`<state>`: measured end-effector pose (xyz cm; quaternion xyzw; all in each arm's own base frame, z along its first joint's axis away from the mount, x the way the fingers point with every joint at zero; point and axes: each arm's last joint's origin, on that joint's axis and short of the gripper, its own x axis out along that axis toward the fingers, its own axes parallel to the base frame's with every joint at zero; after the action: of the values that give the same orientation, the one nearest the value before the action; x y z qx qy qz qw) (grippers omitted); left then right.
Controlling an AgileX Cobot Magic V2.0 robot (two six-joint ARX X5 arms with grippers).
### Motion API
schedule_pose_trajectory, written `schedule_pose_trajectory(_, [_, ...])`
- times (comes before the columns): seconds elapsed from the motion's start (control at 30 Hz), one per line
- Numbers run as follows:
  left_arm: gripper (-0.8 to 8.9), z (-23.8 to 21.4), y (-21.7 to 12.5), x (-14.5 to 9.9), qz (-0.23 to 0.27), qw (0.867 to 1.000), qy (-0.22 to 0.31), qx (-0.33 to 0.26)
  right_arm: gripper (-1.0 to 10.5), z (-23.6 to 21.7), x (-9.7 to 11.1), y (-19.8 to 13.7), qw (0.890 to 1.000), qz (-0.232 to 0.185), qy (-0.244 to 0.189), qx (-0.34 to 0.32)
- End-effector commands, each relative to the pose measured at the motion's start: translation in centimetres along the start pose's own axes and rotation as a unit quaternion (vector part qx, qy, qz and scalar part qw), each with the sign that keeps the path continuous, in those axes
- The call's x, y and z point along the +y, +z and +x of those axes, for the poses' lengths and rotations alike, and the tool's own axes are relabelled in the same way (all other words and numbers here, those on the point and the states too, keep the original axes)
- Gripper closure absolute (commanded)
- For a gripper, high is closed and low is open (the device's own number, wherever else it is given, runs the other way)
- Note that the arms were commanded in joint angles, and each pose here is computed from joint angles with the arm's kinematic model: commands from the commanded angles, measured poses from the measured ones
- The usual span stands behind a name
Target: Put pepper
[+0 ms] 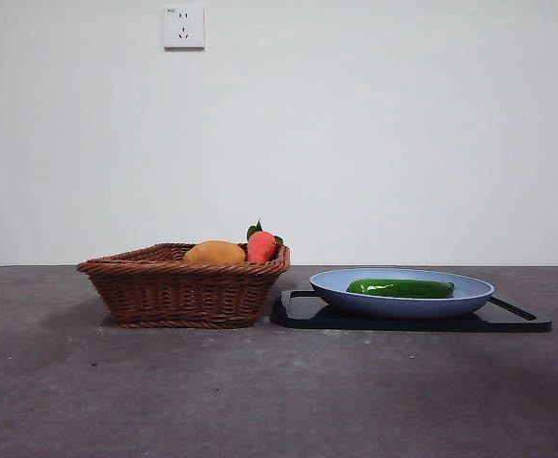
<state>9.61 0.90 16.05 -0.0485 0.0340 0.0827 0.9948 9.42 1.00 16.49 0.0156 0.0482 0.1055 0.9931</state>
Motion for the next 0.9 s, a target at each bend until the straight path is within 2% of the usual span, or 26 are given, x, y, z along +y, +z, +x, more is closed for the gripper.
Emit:
schedule_pose_trajectory(0.03, [8.06, 0.06, -0.2, 0.05, -0.004, 1.0, 0.002, -0.003, 9.4, 0.17, -0.05, -0.65, 1.0, 0.012, -0.002, 0.004])
schedule_pose_trajectory(0.27, [8.06, 0.06, -0.2, 0.05, -0.004, 1.0, 0.002, -0.003, 9.4, 0.23, -0.08, -1.47, 0.999, 0.02, -0.003, 0.033])
schedule_pose_trajectory(0.9, [8.06, 0.06, -0.2, 0.05, -0.004, 1.0, 0.002, -0.003, 9.4, 0.24, -0.08, -1.4, 0.999, 0.029, -0.003, 0.029])
